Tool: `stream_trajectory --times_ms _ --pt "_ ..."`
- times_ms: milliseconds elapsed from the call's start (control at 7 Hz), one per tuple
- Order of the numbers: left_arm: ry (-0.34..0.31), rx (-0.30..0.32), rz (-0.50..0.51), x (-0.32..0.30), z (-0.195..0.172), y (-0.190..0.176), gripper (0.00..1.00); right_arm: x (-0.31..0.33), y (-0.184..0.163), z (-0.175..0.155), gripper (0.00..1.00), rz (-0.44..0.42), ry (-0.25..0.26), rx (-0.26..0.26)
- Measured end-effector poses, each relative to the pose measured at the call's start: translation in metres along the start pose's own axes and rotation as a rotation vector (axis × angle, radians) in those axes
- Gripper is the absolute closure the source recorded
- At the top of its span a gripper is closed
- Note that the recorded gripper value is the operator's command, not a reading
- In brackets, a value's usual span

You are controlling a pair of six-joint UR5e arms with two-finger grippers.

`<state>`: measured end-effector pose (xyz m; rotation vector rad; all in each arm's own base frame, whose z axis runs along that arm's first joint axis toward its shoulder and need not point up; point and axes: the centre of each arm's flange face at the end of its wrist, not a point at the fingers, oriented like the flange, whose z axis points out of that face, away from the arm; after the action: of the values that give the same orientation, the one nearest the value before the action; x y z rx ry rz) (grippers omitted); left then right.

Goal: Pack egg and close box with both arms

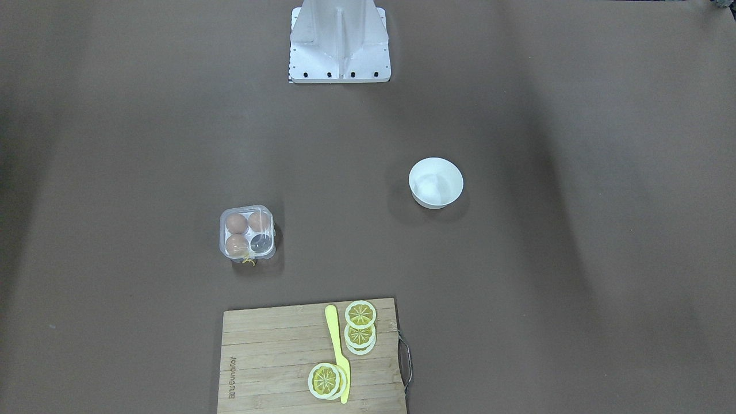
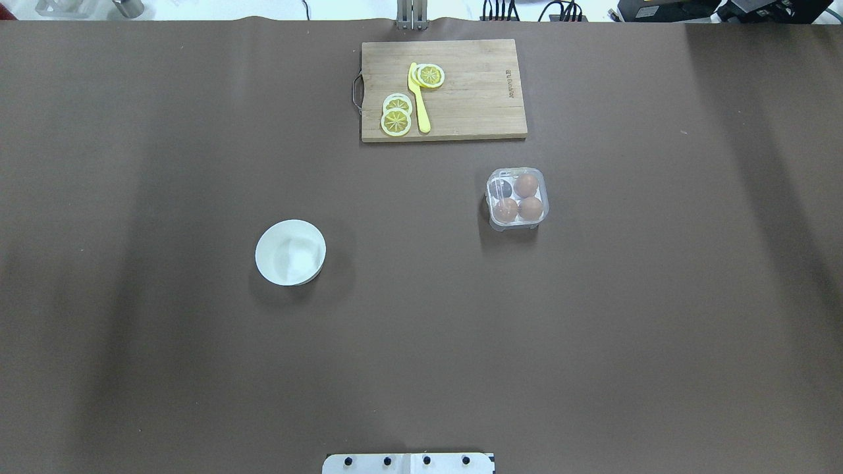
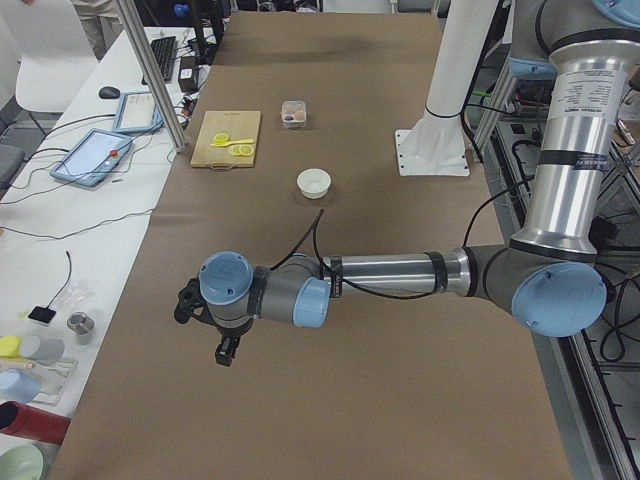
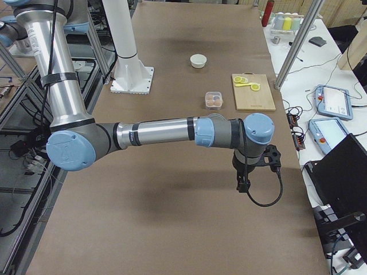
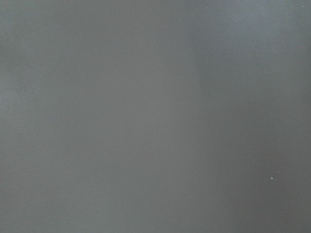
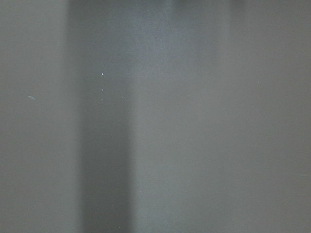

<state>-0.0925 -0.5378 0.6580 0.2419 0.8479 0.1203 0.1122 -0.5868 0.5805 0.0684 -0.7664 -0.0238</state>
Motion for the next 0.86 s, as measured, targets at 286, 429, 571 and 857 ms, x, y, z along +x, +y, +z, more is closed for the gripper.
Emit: stream_trajectory --times_ms 286,429,571,857 --pt "-0.001 0.008 0.006 -0.007 0.004 0.032 0.02 0.0 0.0 0.0 0.01 0.0 0.0 0.0" --pt "-0.001 0.011 0.008 -0.006 0.004 0.046 0.02 0.0 0.0 0.0 0.01 0.0 0.0 0.0" --pt "-0.001 0.011 0.007 -0.005 0.004 0.058 0.02 0.0 0.0 0.0 0.01 0.001 -0.001 -0.001" --pt "-0.001 0.009 -0.002 -0.001 0.002 0.071 0.02 0.001 0.002 0.002 0.01 0.003 0.0 -0.003"
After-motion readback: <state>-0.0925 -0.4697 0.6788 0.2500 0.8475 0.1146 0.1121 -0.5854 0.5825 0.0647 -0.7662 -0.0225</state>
